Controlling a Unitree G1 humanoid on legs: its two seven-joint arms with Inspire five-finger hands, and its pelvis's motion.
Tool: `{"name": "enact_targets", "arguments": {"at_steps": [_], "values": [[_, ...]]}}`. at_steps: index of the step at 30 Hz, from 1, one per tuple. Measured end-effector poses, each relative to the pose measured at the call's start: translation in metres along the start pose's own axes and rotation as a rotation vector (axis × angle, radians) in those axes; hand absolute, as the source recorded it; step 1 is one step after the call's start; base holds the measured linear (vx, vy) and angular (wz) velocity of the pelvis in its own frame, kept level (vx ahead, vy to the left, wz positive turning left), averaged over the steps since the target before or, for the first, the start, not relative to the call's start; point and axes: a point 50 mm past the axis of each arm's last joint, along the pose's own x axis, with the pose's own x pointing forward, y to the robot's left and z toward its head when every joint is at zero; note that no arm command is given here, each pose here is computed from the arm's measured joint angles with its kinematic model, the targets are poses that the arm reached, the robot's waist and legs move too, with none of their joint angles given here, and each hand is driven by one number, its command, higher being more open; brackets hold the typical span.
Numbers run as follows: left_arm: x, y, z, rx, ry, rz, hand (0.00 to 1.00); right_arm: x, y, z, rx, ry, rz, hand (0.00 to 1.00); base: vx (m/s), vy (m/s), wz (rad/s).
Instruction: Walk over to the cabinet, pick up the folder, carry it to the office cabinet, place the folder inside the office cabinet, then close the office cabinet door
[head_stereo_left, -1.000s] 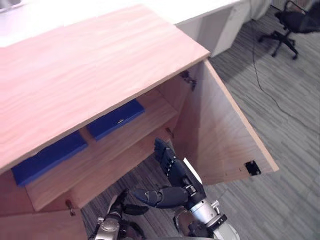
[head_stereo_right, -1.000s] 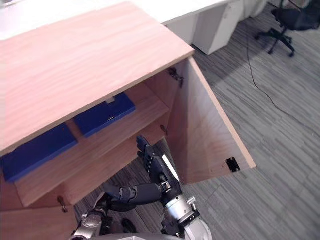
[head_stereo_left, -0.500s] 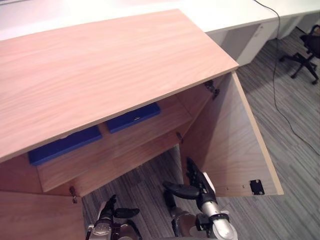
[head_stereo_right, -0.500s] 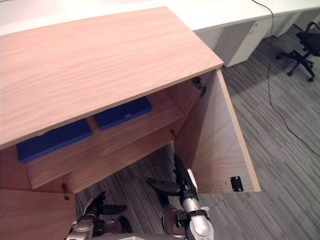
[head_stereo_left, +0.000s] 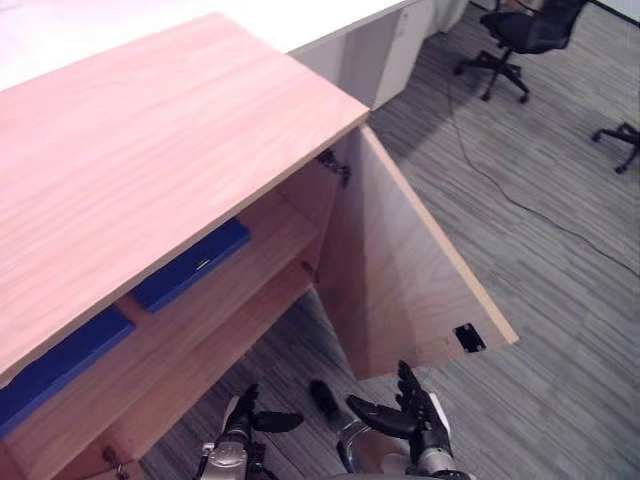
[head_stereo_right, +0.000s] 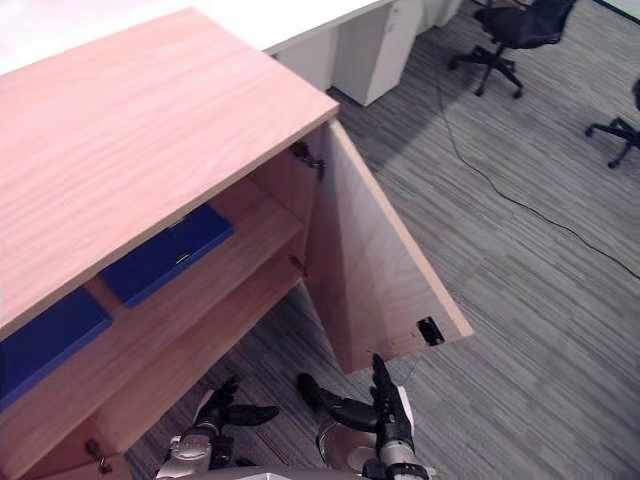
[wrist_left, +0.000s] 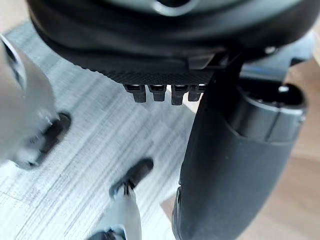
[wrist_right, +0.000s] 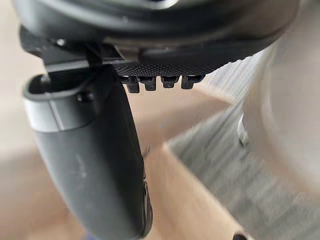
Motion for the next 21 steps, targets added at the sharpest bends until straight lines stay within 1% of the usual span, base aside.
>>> {"name": "enact_targets", "arguments": {"at_steps": [5,8,10,15,16,21], "values": [[-0.003,-0.019,-0.003,-0.033,0.008,-0.037,1.0,-0.002,-0.044,-0.003,0.093,0.015,-0.261,1.0,0.05,-0.014,-0.19],[-0.005,-0.024,-0.003,-0.019,-0.001,-0.049,1.0,-0.001,-0.056,0.002,0.116,-0.012,-0.323,1.0,0.04,-0.008,0.05],[-0.006,-0.025,-0.003,-0.015,-0.011,-0.053,1.0,0.004,-0.062,0.012,0.082,-0.053,-0.305,1.0,0.02,0.005,0.13],[-0.005,-0.013,-0.004,0.014,-0.011,-0.055,1.0,0.032,-0.053,0.04,-0.051,-0.139,-0.103,1.0,0.01,0.022,0.3],[-0.004,-0.004,-0.005,0.046,-0.014,-0.048,1.0,0.042,-0.057,0.04,-0.068,-0.12,-0.103,1.0,0.01,0.026,0.4],[-0.004,0.028,-0.013,0.116,0.019,0.01,1.0,0.051,-0.08,0.042,-0.217,-0.072,-0.1,1.0,0.0,0.011,0.31]]}}
